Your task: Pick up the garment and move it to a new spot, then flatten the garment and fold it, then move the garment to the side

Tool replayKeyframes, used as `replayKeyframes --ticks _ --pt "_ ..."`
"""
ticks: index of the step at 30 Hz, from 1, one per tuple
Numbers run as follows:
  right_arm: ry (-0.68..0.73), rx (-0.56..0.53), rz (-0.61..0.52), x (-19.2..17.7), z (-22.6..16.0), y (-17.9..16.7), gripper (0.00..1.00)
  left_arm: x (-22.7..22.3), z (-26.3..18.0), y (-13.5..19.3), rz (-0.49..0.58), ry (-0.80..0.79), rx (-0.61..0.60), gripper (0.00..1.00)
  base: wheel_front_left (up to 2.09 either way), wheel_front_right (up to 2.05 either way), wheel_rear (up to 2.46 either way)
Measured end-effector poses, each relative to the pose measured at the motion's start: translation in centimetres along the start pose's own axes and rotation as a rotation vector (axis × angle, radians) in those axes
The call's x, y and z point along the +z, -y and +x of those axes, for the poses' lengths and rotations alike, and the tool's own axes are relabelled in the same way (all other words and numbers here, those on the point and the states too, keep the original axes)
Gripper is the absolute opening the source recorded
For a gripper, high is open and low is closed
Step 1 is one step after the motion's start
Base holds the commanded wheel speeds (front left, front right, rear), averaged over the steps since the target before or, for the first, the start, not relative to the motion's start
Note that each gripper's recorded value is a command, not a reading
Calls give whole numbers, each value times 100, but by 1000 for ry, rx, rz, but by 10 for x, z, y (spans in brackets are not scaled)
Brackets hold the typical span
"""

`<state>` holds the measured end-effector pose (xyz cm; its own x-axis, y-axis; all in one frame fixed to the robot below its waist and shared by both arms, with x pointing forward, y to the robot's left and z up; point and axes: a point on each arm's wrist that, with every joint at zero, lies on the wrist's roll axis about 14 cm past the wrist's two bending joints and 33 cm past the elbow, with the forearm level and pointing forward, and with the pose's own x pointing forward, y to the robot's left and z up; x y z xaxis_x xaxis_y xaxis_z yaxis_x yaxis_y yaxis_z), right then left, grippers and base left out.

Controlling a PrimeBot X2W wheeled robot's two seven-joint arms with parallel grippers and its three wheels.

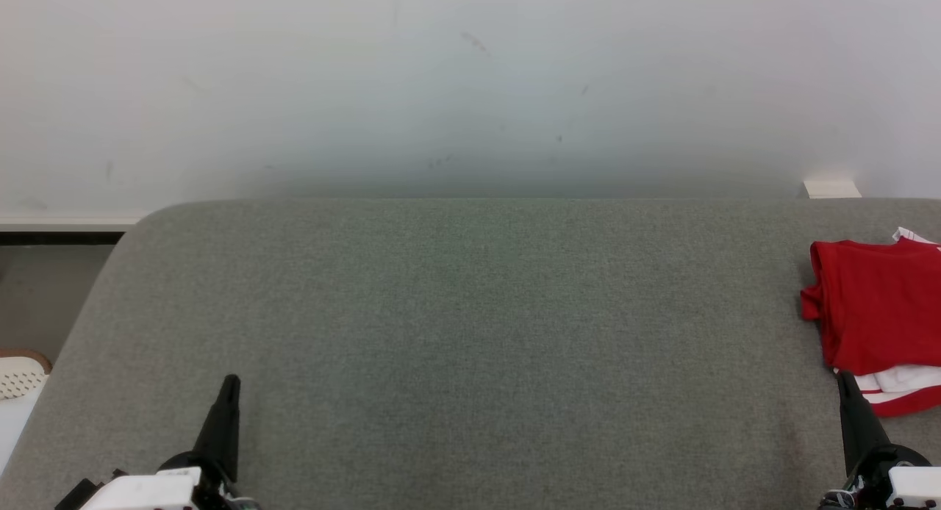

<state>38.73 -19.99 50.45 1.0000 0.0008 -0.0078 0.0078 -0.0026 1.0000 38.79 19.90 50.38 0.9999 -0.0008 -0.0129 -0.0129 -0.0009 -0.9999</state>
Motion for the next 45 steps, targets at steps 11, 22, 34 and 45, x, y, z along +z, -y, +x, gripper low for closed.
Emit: replayKeyframes --ticks 11,22,34,45 --pt "0 0 0 0 0 0 0 0 0 0 0 0 0 0 0 0 0" --pt "1 0 0 0 0 0 0 0 0 0 0 0 0 0 0 0 0" --pt "1 0 1 0 0 0 0 0 0 0 0 0 0 0 0 0 0" --pt "1 0 1 0 0 0 0 0 0 0 0 0 0 0 0 0 0"
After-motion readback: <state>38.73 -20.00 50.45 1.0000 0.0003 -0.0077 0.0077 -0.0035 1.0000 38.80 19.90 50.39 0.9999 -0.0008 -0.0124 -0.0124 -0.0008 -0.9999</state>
